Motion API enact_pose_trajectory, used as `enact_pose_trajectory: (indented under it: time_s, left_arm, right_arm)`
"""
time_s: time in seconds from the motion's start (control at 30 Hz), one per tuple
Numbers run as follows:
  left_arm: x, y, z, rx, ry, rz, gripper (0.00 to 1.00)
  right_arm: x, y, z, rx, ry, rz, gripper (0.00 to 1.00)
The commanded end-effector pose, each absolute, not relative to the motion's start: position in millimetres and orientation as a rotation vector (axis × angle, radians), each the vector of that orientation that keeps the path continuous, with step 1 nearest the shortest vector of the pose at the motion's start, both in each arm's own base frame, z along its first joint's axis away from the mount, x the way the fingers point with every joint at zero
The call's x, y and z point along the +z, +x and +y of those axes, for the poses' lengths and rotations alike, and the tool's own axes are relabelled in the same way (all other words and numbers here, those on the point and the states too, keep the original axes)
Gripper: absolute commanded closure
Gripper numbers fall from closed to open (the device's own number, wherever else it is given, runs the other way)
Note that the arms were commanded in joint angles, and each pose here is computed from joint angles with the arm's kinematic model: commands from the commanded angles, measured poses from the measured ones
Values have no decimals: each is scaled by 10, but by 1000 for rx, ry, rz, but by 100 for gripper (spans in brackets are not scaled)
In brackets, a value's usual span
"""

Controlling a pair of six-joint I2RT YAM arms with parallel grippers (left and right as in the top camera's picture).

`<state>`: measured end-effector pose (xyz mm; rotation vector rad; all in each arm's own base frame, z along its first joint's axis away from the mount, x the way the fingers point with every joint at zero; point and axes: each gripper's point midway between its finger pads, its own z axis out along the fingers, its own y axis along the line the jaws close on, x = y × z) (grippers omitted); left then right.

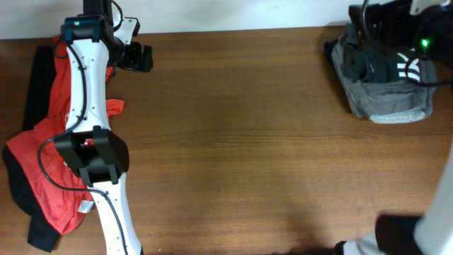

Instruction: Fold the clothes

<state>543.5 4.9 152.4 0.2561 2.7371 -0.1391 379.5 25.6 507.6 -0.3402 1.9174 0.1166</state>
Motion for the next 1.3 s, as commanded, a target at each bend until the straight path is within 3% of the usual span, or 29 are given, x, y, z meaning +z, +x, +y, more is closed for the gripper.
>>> enact_pose_trajectory:
  time_s: [0.0, 0.77, 1.27]
  left_arm:
    - [1478, 5441, 13, -164, 245, 2744, 1]
    - [1478, 5442, 1, -165, 248, 2744, 1]
    - [1478, 5441, 3, -165, 248, 2744, 1]
  right_arm:
    - [5023, 3593, 274, 86, -365, 1884, 1]
    - [2156, 2681, 334, 76, -355, 1807, 1]
    - [1438, 2386, 317, 57, -312, 1728, 1]
